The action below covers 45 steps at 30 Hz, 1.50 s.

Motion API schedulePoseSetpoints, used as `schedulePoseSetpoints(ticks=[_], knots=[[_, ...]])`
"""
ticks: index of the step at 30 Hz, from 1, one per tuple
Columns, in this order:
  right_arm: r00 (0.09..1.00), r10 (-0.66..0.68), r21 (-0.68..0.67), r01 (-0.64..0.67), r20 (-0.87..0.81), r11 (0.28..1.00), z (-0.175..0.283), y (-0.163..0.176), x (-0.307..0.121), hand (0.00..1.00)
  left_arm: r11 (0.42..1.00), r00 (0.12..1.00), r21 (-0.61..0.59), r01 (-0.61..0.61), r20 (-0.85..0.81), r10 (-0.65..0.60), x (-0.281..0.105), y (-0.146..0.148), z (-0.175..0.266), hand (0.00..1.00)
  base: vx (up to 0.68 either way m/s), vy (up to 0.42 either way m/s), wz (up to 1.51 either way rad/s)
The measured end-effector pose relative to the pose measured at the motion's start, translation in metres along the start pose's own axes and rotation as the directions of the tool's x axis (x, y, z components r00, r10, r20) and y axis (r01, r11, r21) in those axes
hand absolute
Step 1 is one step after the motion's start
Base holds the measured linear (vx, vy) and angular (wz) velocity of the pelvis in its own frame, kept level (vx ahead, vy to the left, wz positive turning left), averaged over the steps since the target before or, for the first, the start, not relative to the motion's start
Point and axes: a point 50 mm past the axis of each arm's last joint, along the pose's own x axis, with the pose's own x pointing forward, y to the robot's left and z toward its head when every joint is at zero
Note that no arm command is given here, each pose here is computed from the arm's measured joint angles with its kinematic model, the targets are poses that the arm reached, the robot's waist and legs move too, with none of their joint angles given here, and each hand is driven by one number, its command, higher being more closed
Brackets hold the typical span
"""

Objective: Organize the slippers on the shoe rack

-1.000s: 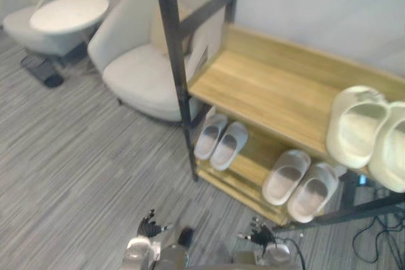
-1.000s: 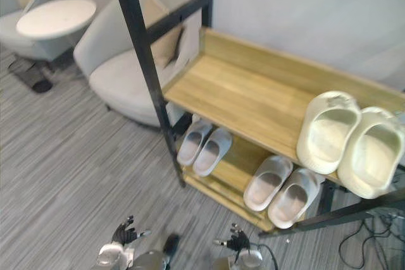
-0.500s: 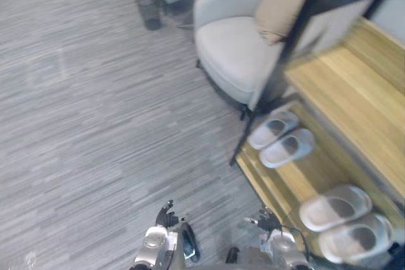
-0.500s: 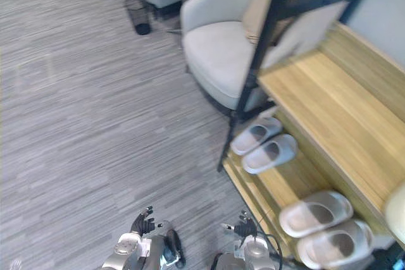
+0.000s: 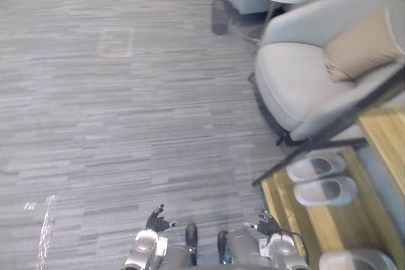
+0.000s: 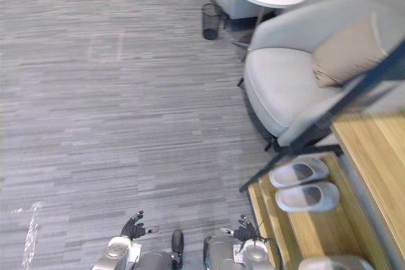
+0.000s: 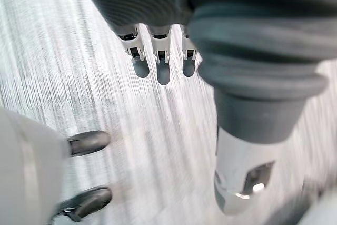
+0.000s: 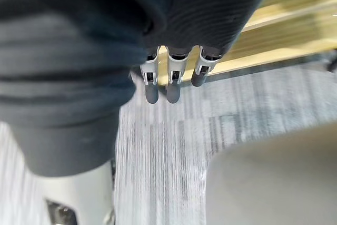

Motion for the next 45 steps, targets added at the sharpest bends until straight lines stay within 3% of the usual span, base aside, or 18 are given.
schedulePoseSetpoints(ticks=[7,16,23,31,34,38,45], knots=[[0.997,0.037,0.004,-0.037,0.070,0.999,0.014,0.013,-0.002,0.00,0.978,0.995,-0.185,-0.094,0.011,0.098,-0.006,0.016,-0.003,0.00,0.26,-0.109,0.46],[0.997,0.027,0.007,-0.028,0.075,1.000,0.025,0.010,0.005,0.00,0.985,0.996,-0.159,-0.068,0.052,0.077,0.001,0.014,0.014,0.00,0.42,0.146,0.36],[0.998,0.046,-0.024,-0.045,0.051,0.999,0.014,0.012,0.002,0.00,0.987,0.997,-0.140,-0.077,-0.024,0.075,-0.004,0.014,-0.008,0.00,0.52,0.200,0.32],[0.996,0.033,-0.038,-0.030,0.082,0.999,0.019,0.005,0.003,0.00,0.992,0.998,-0.113,-0.057,-0.001,0.058,0.002,0.010,0.004,0.00,0.62,-0.116,0.63],[0.996,0.021,-0.004,-0.020,0.081,1.000,0.024,0.003,0.005,0.00,0.991,0.999,-0.129,-0.043,-0.019,0.041,0.001,0.002,-0.001,0.00,0.69,-0.259,0.26],[0.996,0.027,-0.011,-0.026,0.083,1.000,0.018,0.002,0.000,0.00,0.963,0.996,-0.258,-0.082,-0.051,0.072,-0.008,-0.004,-0.014,0.00,0.67,-0.184,0.10],[0.997,0.065,0.039,-0.066,0.041,0.997,0.012,0.022,-0.001,0.00,0.964,0.992,-0.237,-0.123,-0.007,0.125,-0.009,0.019,-0.008,0.00,0.58,0.039,-0.42]])
